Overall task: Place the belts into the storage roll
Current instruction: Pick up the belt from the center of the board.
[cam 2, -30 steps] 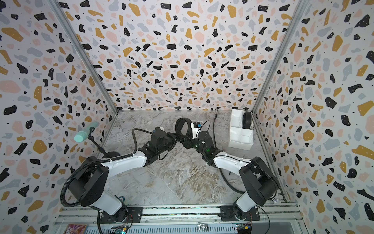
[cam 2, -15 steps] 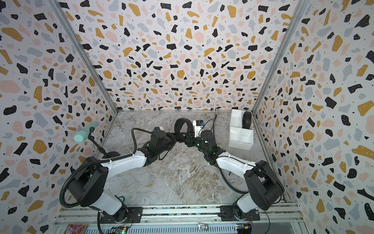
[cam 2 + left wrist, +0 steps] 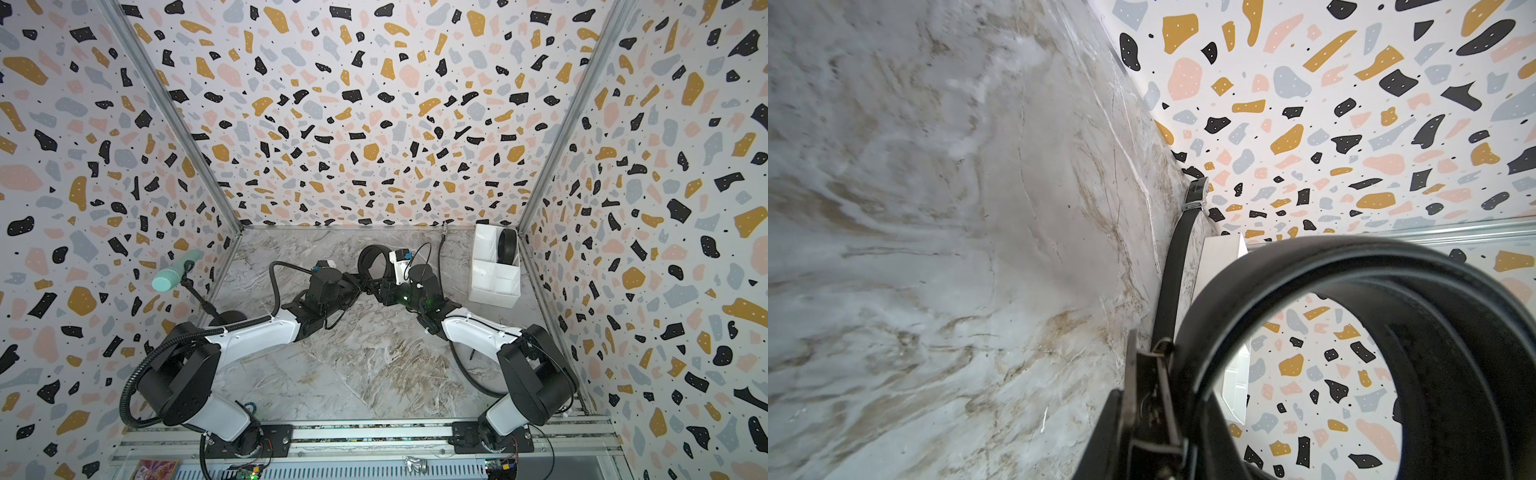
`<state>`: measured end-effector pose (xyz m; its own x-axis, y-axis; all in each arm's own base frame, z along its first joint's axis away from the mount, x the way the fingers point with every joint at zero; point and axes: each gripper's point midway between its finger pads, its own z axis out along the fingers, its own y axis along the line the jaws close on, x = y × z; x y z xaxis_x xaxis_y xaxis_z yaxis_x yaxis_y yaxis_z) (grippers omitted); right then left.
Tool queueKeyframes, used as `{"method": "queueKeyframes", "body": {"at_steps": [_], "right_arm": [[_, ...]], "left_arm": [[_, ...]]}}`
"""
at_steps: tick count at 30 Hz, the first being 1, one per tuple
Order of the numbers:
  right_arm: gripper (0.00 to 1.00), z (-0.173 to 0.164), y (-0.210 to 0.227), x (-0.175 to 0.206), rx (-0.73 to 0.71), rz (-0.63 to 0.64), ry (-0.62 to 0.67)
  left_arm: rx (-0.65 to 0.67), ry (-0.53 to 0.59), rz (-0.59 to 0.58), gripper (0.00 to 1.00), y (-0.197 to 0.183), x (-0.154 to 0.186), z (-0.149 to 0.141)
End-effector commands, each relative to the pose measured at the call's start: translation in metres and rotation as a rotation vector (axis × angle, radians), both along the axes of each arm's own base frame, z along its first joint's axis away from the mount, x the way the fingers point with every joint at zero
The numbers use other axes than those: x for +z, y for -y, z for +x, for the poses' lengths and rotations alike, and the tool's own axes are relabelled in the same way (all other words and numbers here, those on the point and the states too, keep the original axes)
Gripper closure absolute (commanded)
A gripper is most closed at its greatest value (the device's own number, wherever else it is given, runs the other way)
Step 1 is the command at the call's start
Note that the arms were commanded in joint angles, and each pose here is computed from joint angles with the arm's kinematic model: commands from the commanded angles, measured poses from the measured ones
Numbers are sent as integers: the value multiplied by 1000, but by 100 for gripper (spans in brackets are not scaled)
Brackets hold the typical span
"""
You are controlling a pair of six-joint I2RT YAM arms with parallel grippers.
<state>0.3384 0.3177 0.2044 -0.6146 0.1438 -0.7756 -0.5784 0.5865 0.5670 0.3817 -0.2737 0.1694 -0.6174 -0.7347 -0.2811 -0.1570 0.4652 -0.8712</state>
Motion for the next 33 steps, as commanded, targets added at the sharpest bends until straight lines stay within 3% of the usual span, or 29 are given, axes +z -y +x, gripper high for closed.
{"method": "queueKeyframes", "body": {"at_steps": [1,6,13,23,26,33], "right_arm": [[52,-2,-7,14,42,18,15],[56,-3,-9,15,51,26,11],[74,-3,-8,17,46,21,13],[85,2,-7,19,18,-63,46],[87,9,-1,18,-9,-136,54],[89,27,16,26,-47,-274,70]], "left_arm": [[6,127,-78,100,5,51,7],[5,131,-77,100,4,52,7],[7,127,-69,100,3,49,6],[-8,114,-77,99,7,44,6],[-9,110,-90,76,7,44,5],[-14,123,-128,42,4,54,4]]}}
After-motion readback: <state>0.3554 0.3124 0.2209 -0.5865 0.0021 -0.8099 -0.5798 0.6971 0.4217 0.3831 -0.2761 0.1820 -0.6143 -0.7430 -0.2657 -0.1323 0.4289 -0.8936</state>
